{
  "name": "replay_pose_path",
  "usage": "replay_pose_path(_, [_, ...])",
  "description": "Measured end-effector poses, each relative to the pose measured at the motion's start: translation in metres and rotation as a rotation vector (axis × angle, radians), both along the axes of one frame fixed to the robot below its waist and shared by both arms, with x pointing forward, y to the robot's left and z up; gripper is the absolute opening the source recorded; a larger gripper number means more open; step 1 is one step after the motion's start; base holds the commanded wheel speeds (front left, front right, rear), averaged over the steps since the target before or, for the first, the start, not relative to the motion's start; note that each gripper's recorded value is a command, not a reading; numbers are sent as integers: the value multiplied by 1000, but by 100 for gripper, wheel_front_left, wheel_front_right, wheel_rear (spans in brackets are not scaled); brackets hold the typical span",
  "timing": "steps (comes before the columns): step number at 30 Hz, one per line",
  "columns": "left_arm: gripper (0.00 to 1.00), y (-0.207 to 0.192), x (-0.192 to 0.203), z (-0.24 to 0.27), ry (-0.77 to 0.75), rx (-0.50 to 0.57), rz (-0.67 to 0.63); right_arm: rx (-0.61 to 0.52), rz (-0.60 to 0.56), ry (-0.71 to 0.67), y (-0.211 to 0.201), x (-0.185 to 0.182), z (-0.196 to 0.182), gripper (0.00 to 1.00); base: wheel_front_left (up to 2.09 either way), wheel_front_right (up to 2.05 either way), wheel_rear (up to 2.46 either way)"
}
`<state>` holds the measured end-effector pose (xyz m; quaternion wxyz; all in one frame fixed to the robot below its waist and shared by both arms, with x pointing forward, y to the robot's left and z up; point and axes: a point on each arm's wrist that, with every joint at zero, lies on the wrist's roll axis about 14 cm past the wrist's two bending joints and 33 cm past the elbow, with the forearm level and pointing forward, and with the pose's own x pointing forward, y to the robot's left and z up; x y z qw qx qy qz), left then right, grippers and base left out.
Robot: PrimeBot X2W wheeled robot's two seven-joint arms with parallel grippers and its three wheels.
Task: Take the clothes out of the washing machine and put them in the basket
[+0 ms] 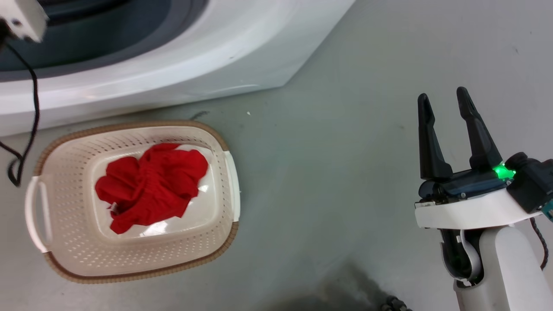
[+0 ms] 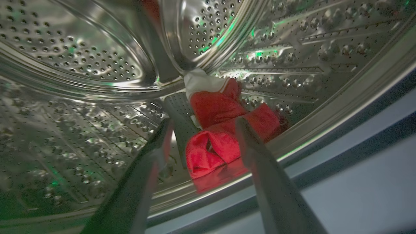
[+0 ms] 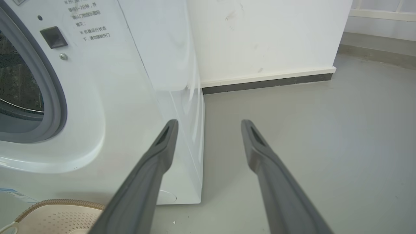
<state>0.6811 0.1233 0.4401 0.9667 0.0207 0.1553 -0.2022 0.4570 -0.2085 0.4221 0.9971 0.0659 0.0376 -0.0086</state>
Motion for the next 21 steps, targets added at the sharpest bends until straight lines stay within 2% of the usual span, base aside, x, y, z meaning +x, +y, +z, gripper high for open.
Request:
replay_pose_path(4, [100, -10, 21, -28, 143, 62, -37, 2, -13, 40, -5, 1, -16, 100, 0, 0, 0])
replay_pose_path(10, [100, -18, 46, -52, 319, 57, -42, 6, -46, 93, -16, -6, -33, 100, 0, 0, 0])
replay_pose_path(15, [100, -26, 47, -89, 511, 96, -45, 10, -63, 130, -20, -14, -42, 100, 0, 0, 0])
replay_pose_path(21, [100, -31, 54, -106, 606, 114, -33, 17, -85, 156, -26, -20, -48, 100, 0, 0, 0])
